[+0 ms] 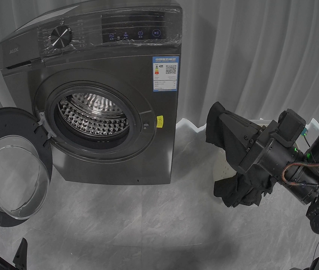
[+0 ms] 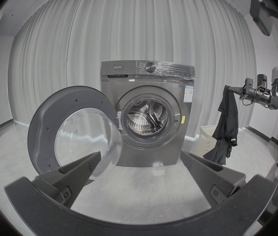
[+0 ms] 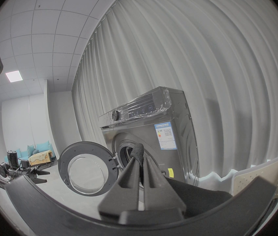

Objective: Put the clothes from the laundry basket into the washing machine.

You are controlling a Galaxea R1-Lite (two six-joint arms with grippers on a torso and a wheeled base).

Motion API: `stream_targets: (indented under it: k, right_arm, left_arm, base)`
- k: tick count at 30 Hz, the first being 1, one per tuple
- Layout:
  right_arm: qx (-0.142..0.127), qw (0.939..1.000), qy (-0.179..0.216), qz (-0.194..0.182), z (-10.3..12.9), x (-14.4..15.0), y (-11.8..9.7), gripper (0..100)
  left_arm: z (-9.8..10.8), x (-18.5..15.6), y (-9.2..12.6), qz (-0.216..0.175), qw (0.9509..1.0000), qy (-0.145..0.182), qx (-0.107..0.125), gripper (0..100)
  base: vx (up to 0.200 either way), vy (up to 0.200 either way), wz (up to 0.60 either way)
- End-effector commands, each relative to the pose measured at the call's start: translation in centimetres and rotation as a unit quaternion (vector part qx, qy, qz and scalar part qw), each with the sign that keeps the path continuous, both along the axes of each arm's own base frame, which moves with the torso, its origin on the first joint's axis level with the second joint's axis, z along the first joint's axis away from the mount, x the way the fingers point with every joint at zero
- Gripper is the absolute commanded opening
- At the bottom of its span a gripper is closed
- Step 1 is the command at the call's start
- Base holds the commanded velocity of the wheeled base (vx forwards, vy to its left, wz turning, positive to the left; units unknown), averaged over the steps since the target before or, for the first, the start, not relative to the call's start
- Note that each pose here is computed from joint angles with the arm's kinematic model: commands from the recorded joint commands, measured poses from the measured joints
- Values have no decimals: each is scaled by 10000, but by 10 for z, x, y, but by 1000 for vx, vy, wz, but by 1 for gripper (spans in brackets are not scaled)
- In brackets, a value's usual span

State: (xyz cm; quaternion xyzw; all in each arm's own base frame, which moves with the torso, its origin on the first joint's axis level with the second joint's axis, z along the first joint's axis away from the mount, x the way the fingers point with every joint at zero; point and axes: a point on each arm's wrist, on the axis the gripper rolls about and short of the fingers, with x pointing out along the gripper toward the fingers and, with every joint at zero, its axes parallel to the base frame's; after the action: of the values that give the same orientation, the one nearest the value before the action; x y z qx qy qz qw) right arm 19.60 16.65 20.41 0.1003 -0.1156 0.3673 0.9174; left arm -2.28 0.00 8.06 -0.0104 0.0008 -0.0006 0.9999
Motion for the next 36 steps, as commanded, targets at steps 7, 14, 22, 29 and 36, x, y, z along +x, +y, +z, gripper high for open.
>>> stream_targets:
  k: [7, 14, 22, 29, 36]
  right_arm:
    - [43, 9999, -10, 112, 2, -4, 3, 0]
    - [120, 9998, -96, 151, 5, -5, 5, 0]
    - [125, 9998, -91, 153, 5, -5, 5, 0]
    - [115, 9998, -79, 146, 4, -5, 5, 0]
    - [96, 9998, -12, 154, 1, -5, 5, 0]
  left_arm:
    - [-5, 0, 0, -1, 10000, -7, -11, 100]
    - [-5, 0, 0, -1, 10000, -7, -11, 100]
    - [-5, 0, 0, -1, 10000, -7, -11, 100]
    - [-5, 0, 0, -1, 10000, -7, -11, 100]
    - [-5, 0, 0, -9, 10000, -7, -11, 100]
  base:
    - [0, 200, 0]
    - [-29, 0, 0]
    - [-200, 0, 0]
    - [-171, 0, 0]
    - [0, 57, 0]
